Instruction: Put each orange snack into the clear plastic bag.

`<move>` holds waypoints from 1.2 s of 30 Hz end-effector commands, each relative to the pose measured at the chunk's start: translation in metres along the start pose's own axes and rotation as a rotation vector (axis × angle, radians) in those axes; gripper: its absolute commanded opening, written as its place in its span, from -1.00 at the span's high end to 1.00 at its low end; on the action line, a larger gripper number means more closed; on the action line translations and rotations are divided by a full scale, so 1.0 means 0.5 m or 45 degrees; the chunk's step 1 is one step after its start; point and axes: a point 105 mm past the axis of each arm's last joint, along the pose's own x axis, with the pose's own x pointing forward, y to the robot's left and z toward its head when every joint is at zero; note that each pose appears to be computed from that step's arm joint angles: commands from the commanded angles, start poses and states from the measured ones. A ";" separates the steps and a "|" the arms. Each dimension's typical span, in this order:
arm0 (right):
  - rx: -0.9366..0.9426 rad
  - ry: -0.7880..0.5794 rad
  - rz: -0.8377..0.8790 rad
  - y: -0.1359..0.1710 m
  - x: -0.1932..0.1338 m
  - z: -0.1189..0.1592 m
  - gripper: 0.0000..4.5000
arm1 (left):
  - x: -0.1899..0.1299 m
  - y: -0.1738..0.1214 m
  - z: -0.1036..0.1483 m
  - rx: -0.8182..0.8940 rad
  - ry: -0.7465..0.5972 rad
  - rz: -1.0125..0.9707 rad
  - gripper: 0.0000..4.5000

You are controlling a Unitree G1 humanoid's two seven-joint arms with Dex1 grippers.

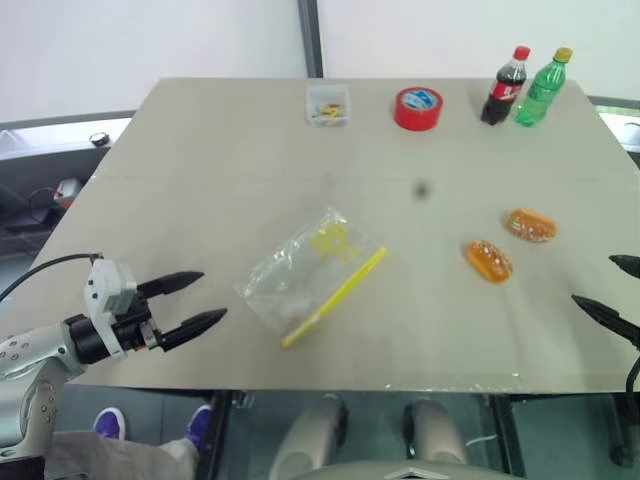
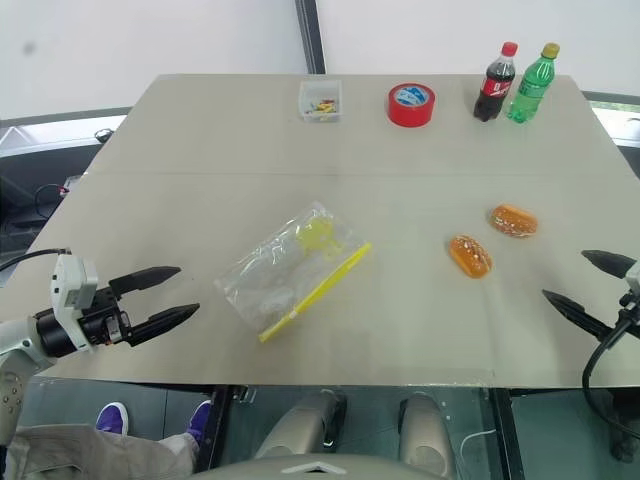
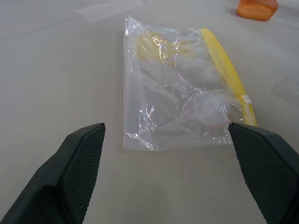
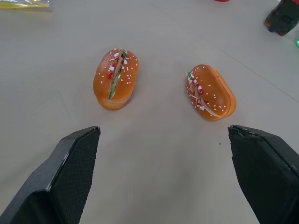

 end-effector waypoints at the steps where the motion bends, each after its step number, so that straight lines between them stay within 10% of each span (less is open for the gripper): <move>1: -0.010 -0.058 -0.028 0.002 0.006 0.026 -1.00 | 0.012 0.003 0.022 0.042 -0.038 -0.003 -0.99; 14: -0.017 -0.124 -0.063 0.028 0.066 0.054 -1.00 | 0.081 0.002 0.041 0.008 -0.099 -0.023 -0.99; 25: -0.065 -0.267 0.229 0.101 0.123 0.102 -1.00 | 0.016 -0.054 -0.026 -0.960 0.044 -0.023 -0.99; 36: -0.086 -0.308 0.306 0.132 0.154 0.120 -1.00 | 0.041 -0.088 -0.090 -1.358 0.147 0.059 -0.99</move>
